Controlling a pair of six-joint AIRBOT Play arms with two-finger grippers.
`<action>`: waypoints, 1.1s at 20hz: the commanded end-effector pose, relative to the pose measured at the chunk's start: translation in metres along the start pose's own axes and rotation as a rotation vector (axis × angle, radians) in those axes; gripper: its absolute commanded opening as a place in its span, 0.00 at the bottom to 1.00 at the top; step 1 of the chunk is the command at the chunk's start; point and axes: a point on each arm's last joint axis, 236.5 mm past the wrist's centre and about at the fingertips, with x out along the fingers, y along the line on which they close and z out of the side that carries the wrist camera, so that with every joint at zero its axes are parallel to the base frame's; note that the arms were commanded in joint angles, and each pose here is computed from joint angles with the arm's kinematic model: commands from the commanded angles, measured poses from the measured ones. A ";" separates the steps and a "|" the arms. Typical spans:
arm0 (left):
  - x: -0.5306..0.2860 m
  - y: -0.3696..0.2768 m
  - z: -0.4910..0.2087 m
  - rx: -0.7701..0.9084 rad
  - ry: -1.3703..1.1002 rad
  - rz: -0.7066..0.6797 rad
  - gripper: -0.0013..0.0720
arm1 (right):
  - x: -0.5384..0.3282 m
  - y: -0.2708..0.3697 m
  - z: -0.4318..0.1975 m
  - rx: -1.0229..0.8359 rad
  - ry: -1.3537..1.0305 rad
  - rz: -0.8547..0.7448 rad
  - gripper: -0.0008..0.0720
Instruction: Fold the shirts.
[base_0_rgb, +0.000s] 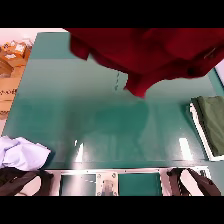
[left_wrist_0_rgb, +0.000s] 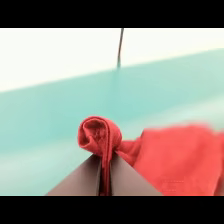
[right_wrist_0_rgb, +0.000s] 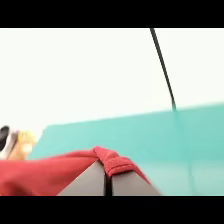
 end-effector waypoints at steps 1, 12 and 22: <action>-0.109 -0.050 0.069 0.091 -0.301 0.029 0.05 | -0.060 0.065 0.054 -0.137 -0.233 0.028 0.04; -0.006 -0.017 -0.103 -0.173 0.287 -0.047 0.05 | 0.027 -0.062 -0.049 0.077 0.068 -0.095 0.03; 0.259 -0.008 -0.422 -0.473 0.705 -0.170 0.05 | 0.197 -0.243 -0.387 0.509 0.687 -0.200 0.04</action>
